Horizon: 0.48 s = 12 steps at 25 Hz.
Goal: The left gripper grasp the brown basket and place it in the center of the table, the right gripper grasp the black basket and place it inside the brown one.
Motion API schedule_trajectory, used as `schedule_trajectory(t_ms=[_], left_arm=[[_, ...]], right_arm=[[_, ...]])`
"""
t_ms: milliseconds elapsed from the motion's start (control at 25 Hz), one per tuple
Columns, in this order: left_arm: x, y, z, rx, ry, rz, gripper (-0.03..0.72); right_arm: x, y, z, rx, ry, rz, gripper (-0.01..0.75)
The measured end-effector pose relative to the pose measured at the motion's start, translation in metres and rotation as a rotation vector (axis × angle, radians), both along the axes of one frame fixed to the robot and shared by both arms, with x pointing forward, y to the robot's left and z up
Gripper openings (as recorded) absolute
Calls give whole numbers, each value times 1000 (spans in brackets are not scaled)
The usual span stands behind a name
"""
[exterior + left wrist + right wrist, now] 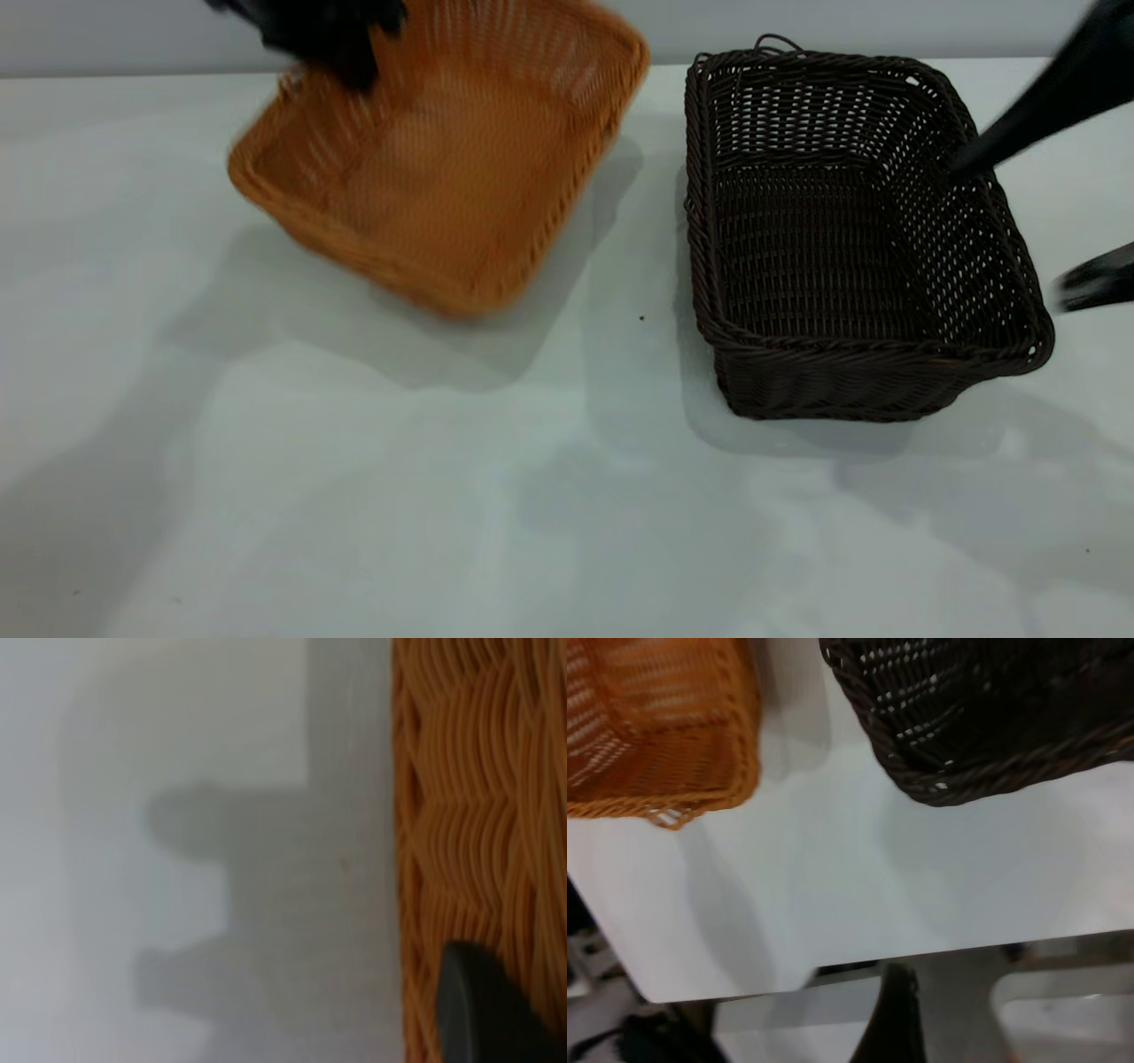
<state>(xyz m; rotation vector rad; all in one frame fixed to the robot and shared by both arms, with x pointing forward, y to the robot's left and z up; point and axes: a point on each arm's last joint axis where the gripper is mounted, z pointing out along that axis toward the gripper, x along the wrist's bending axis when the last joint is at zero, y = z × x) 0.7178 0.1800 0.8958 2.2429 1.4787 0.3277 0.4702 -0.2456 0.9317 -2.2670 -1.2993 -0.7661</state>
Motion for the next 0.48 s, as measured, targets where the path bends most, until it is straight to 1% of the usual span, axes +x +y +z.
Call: schedule_trajectory(t_ms=[120,200,480], left_arm=[[1,6,25,-12,-51,13,78],[2,8,31,-10,-67,12,78],[0,9,31,-1,-56,-6,78]], right_arm=[[11,12,-30,25,91,-79,594],[16,17,-51,29,153,-124,594],[35,18,-98,42,247,-234,594]])
